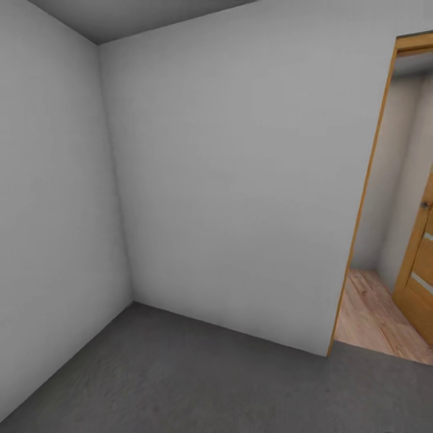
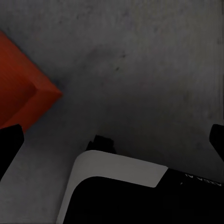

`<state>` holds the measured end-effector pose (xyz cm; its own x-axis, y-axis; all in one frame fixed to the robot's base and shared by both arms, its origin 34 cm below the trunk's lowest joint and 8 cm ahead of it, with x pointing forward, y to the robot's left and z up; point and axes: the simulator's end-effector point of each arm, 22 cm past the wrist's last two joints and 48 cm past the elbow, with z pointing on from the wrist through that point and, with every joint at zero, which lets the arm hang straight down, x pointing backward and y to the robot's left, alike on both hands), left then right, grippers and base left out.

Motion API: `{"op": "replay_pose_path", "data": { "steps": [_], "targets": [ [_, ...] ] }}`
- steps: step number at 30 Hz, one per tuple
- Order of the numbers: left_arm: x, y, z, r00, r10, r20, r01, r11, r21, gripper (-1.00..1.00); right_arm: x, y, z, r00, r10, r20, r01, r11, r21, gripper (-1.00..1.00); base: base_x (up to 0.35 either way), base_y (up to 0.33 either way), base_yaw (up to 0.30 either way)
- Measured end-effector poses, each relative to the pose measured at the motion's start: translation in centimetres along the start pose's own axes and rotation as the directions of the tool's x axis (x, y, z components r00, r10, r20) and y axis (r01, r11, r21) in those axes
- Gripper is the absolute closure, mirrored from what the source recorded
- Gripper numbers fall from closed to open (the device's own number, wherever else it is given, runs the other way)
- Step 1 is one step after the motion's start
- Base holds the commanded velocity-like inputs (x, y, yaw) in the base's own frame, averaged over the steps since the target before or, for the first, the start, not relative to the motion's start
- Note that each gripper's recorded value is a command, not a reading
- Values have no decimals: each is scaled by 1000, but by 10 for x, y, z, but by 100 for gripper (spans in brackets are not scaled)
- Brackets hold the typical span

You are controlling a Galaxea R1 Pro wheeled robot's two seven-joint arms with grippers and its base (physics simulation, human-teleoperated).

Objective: Move the two storage containers from the living room to the garage. In the garage, place one container on the floor and stack the other container on top of it (either order is fine).

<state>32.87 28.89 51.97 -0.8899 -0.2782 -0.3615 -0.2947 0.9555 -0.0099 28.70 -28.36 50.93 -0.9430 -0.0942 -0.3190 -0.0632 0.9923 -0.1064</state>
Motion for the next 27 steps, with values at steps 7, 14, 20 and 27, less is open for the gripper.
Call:
{"op": "replay_pose_path", "data": {
  "steps": [7,14,20,27],
  "targets": [
    [-1,-1,0,1000,3,2,-3,1000,2,-100,-2,-1,0,1000,0,3,0,1000,1,-100,0,0,-283],
    [-2,-1,0,1000,-3,4,3,1000,2,-100,-1,-1,0,1000,0,3,0,1000,1,-100,0,0,-292],
    [-3,-2,0,1000,-10,6,10,1000,4,-100,-1,-1,0,1000,-1,3,1,1000,0,-100,0,0,-294],
    [-2,-1,0,1000,-11,4,11,1000,3,-100,-1,-1,0,1000,-2,4,2,1000,-1,-100,0,0,-294]
  ]
}}
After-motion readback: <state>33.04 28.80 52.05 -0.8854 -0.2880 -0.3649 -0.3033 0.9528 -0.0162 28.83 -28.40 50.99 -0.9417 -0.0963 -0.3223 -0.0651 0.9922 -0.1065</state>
